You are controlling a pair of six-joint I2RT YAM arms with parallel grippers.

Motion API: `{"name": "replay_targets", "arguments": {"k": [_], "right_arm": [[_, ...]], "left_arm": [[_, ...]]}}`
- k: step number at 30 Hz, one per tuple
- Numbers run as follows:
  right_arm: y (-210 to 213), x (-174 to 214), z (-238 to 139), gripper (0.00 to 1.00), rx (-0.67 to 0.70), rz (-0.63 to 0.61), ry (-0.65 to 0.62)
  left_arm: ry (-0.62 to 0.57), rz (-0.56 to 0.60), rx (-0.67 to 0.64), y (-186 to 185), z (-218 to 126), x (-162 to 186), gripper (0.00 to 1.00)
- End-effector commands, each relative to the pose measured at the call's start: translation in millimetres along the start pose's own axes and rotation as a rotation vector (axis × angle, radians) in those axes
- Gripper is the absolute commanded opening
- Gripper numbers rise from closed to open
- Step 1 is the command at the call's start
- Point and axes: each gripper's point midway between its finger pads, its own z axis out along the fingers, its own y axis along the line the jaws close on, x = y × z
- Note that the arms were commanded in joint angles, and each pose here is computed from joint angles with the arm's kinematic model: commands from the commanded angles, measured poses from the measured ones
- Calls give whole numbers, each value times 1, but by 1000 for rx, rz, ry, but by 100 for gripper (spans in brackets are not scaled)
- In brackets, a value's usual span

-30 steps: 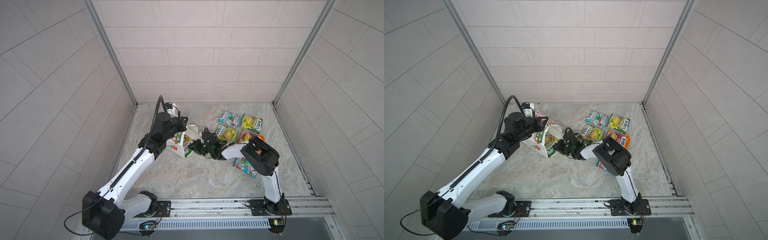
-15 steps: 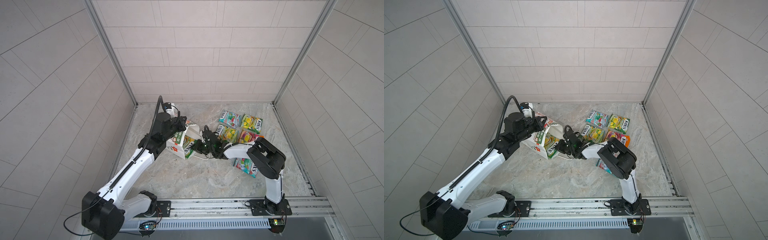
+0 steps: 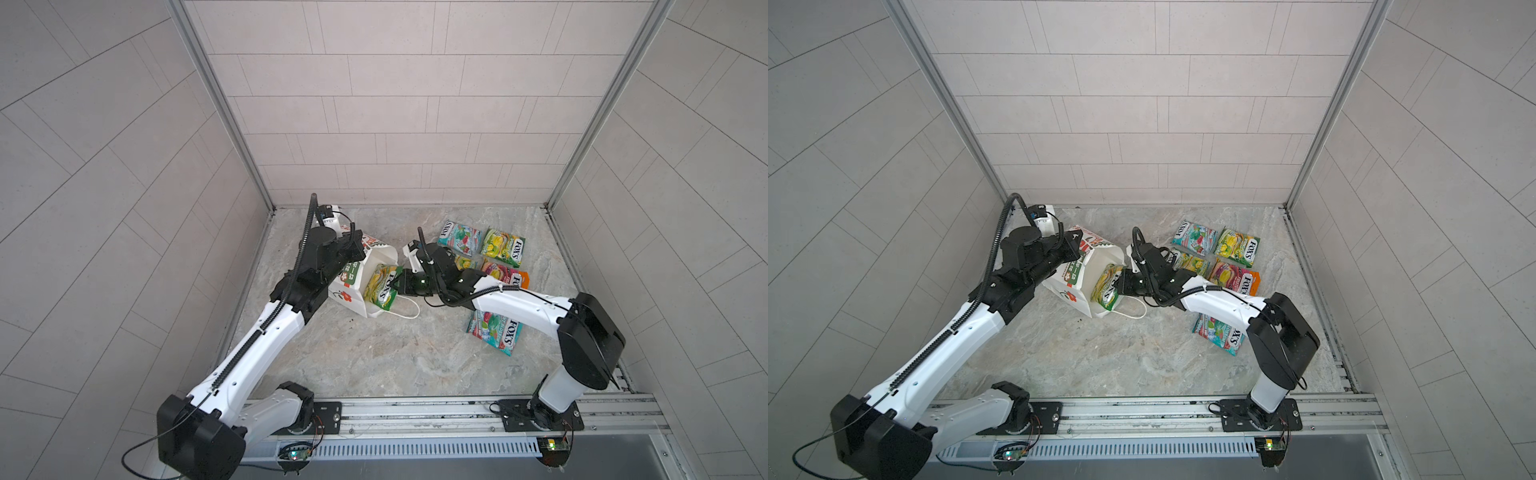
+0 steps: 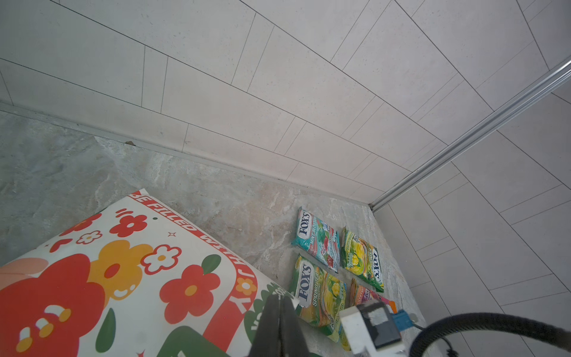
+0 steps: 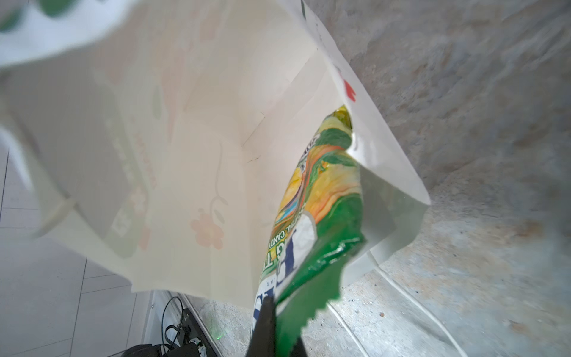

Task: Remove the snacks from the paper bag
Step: 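Grasp the green spring tea packet and lift it out with the right gripper, then lower the green packet beside the other packets and open the right gripper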

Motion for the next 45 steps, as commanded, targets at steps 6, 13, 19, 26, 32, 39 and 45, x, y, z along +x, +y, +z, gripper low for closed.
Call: {"name": "replay_targets", "arguments": {"k": [6,13,19,26,32,39,45], "right_arm": [[22,-21,-66,0,32,-182,-99],[43,-43,-128,0,11,-256,-253],[29,-54,-162,0,81,-234,-334],[-20,-58,-179,0,193,-153,-356],[-41,-41,-147,0,166,-94,-245],[-33,-29,-96,0,-18,-19,-158],[-51,-19,-70,0,-29,63,-118]], "left_arm": [[-51,25,-45,11,-9,-11,0],[-48,53,-58,13,-10,-11,0],[-57,55,-63,15,-13,-14,0],[-79,83,-66,15,-20,-19,0],[-101,103,-45,13,-27,-22,0],[-111,108,-29,12,-29,-23,0],[-114,108,-26,11,-30,-24,0]]}}
